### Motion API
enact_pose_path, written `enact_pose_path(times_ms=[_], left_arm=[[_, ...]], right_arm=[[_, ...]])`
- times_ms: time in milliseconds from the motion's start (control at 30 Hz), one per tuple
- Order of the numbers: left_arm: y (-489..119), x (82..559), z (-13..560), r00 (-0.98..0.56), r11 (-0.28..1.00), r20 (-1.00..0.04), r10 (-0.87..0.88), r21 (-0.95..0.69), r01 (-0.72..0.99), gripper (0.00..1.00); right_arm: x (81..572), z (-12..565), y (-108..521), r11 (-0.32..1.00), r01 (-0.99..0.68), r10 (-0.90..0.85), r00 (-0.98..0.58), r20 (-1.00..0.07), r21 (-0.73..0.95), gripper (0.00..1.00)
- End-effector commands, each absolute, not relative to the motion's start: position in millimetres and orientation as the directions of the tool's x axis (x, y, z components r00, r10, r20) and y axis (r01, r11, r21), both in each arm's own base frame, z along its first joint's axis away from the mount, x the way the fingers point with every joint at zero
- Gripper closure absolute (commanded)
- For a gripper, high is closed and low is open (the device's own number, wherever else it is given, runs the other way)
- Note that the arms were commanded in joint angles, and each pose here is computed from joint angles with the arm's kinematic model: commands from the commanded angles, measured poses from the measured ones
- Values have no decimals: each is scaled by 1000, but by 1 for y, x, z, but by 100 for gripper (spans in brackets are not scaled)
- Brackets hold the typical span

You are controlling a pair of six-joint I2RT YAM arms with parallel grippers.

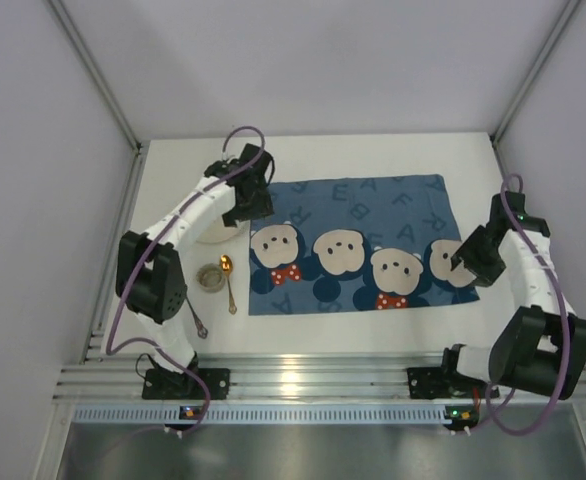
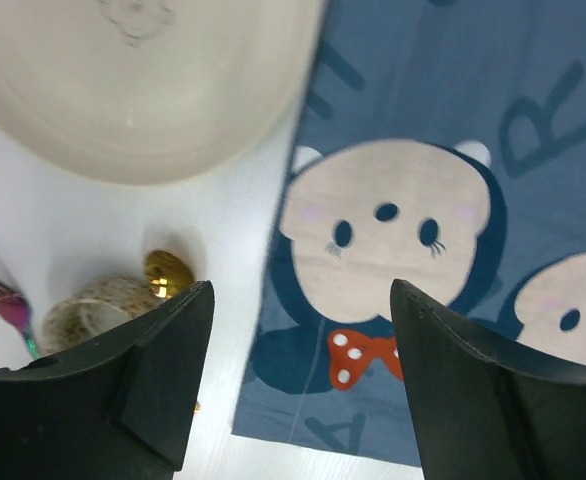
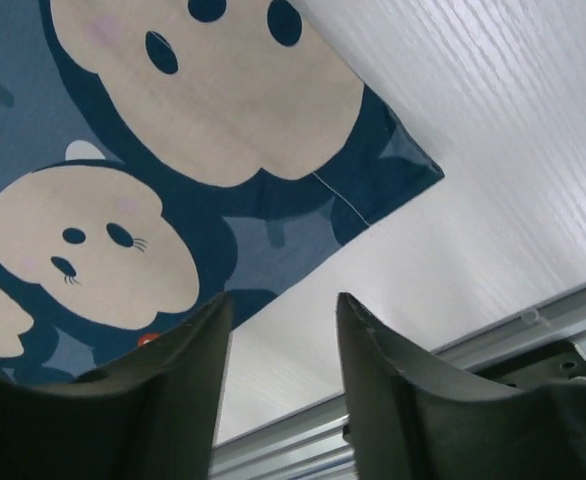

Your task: Set the dinner table for one person

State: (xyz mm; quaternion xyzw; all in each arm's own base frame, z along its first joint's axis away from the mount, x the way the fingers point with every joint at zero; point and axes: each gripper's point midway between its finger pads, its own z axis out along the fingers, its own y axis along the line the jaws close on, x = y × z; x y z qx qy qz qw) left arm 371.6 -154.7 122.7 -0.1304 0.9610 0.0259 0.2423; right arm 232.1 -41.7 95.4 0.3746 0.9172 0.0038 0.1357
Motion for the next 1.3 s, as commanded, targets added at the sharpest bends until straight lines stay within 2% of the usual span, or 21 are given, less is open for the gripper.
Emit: enact_pose_path(times_ms=[0, 67, 100, 200, 433, 633, 933, 1267], left_arm=[[-93, 379, 144, -812, 930, -490, -316, 8, -367, 23], [-53, 385, 137, -777, 884, -462, -428, -37, -466, 24], [-41, 382, 132, -769, 871, -449, -456, -46, -489, 24], [-7, 387, 123, -722, 825, -437, -537, -95, -557, 25], [32, 404, 94, -650, 747, -373, -662, -250, -616, 25], [25, 428, 80, -641, 742, -374, -670, -334, -581, 27], [35, 423, 58, -657, 747, -359, -663, -258, -613, 35], [39, 413, 74, -650, 772, -424, -630, -251, -584, 39]], right_arm=[[216, 124, -35, 732, 672, 673, -688, -272, 112, 44], [207, 128, -25, 758, 644, 643, -713, -279, 104, 30], [206, 129, -21, 763, 635, 640, -716, -278, 121, 17], [209, 130, -2, 785, 586, 620, -739, -265, 202, 2], [220, 141, 20, 812, 502, 574, -779, -251, 298, 0], [212, 134, 23, 816, 499, 568, -787, -242, 293, 0], [203, 130, 17, 815, 516, 575, -778, -254, 263, 0], [197, 128, 15, 805, 537, 590, -764, -260, 251, 0]])
